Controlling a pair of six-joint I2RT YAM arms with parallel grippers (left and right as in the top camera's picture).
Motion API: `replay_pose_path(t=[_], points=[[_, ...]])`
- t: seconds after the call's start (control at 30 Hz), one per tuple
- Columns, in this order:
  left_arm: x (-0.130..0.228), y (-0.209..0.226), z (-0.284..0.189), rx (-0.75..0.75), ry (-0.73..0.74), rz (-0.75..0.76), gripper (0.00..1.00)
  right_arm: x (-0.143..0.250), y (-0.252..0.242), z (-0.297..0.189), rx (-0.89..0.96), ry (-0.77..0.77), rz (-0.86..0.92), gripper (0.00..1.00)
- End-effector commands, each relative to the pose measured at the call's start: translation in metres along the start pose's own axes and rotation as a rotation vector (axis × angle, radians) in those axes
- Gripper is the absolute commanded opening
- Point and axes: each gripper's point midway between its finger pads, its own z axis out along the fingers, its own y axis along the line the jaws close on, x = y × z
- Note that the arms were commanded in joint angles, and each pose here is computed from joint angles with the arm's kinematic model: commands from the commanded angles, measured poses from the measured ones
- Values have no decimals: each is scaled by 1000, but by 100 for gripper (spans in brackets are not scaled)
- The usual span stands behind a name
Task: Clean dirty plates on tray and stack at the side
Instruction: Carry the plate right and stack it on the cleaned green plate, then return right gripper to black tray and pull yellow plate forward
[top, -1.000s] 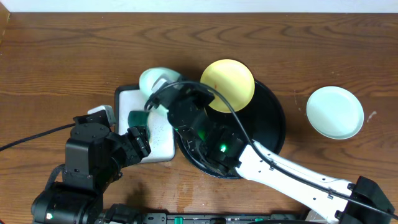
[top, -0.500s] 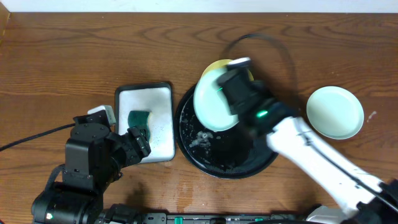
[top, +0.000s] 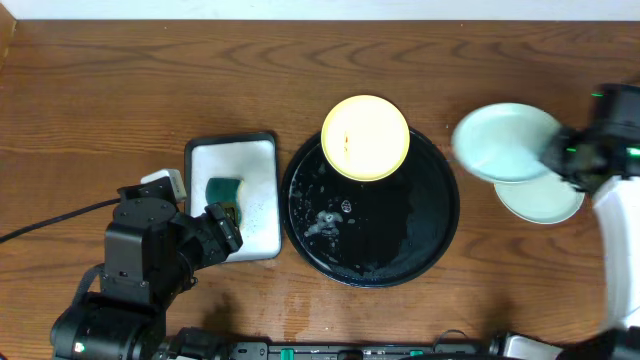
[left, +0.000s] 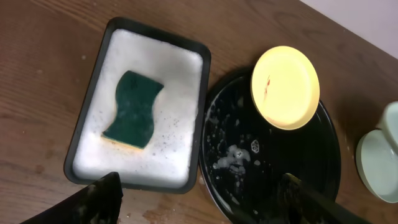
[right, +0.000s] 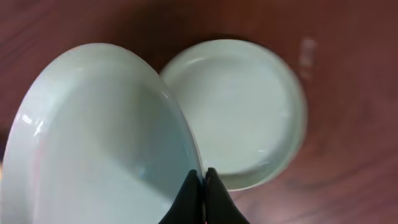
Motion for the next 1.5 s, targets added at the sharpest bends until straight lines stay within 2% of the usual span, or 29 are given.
replay_pose_path(t=[0.0, 0.17, 0.3, 0.33, 0.4, 0.57, 0.67, 0.8, 0.93, 1.03, 1.2, 1.33, 1.47], points=[[-2, -2, -3, 11, -5, 4, 81, -5, -37, 20, 42, 58, 137, 1], [-2, -2, -3, 11, -5, 4, 80, 2, -79, 47, 134, 139, 249, 1], [-2, -2, -4, 11, -6, 4, 81, 9, -87, 63, 159, 186, 262, 1], [-2, -2, -4, 11, -6, 4, 81, 8, -84, 65, 140, 183, 262, 4], [-2, -2, -4, 11, -6, 4, 80, 0, -67, 62, 46, 168, 213, 21], [-2, -2, -4, 11, -6, 4, 81, -22, 29, 17, -410, 61, -44, 40], [-2, -2, -4, 11, -6, 4, 81, -5, 90, -25, -614, 29, -227, 40], [-2, -2, -3, 11, -5, 4, 80, 47, 154, -48, -700, 69, -474, 36], [-2, -2, -3, 11, -5, 4, 81, 96, 192, -32, -585, 81, -676, 36], [-2, -2, -3, 11, -5, 4, 80, 110, 213, -7, -449, 12, -782, 35], [-2, -2, -3, 11, -5, 4, 80, 124, 243, 38, -349, -58, -849, 25], [-2, -2, -4, 11, -5, 4, 80, 130, 240, 82, -274, -20, -737, 17], [-2, -2, -3, 11, -5, 4, 81, 144, 241, 108, -325, 71, -679, 19]])
